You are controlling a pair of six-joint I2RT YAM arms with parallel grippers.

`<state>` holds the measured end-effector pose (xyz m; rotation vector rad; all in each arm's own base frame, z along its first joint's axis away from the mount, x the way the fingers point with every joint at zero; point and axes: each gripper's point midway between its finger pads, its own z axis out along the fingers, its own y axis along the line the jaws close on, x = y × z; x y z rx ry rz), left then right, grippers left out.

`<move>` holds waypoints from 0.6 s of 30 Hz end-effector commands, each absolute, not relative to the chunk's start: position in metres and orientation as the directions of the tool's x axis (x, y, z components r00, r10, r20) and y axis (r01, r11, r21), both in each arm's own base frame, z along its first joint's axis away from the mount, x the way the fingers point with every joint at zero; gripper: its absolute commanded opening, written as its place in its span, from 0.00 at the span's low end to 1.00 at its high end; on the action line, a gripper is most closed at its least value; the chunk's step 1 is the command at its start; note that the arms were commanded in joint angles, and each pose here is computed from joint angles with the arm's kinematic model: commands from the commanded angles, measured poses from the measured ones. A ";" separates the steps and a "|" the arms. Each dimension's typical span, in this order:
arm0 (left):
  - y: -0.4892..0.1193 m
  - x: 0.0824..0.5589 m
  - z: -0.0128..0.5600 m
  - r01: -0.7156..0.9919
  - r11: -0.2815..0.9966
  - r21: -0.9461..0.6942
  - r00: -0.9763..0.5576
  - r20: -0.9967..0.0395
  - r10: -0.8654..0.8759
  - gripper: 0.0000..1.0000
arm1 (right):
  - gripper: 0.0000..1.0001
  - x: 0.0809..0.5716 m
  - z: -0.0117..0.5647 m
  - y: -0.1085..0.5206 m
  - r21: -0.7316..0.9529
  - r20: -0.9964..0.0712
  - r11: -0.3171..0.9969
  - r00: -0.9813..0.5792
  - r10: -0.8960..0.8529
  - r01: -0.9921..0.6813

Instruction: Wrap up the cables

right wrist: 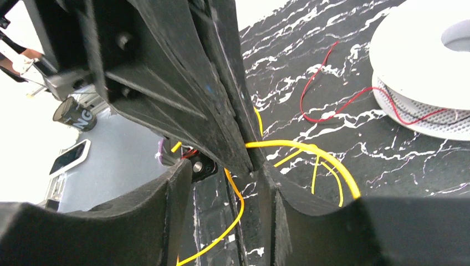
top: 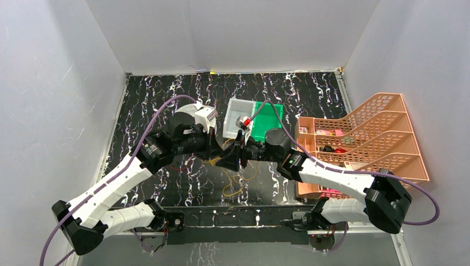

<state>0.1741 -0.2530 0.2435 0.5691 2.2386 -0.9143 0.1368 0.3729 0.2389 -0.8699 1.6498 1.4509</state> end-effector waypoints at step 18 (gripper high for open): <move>-0.265 0.166 0.259 0.612 0.595 -0.521 -0.703 -0.703 0.108 0.00 | 0.00 0.120 0.241 0.371 0.452 -0.892 0.023 -0.452 -0.002 -0.892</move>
